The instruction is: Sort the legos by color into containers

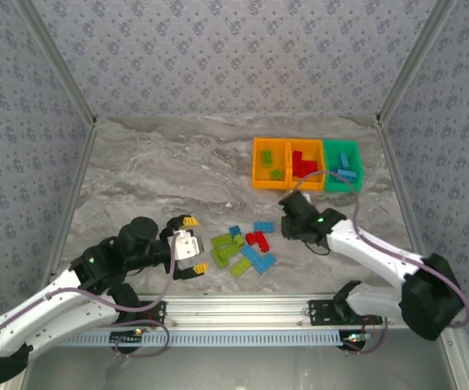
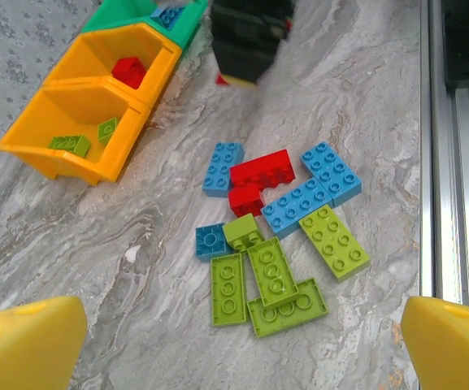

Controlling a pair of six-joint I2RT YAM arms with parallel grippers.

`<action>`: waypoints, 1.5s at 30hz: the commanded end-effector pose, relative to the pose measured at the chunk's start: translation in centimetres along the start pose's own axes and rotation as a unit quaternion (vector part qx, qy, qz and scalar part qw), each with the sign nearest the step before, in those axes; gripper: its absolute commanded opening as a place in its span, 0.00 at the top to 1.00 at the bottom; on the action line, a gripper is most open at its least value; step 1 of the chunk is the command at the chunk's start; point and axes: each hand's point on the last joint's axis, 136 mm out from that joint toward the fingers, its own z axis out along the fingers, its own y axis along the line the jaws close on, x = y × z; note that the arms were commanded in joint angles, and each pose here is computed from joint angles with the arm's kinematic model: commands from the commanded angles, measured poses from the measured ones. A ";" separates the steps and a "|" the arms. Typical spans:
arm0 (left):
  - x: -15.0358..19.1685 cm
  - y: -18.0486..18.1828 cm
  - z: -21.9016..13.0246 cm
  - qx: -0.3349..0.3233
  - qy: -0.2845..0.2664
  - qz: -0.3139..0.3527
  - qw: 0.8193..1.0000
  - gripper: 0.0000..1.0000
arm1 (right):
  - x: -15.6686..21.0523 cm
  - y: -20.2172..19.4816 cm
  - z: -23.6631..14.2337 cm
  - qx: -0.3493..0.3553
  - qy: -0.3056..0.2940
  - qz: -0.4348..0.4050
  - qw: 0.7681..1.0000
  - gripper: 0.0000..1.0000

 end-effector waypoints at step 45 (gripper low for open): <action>0.9 -1.6 1.9 0.113 -0.030 -0.070 0.991 0.01 | 4.9 7.0 -0.8 -0.128 0.130 -0.101 0.978 0.19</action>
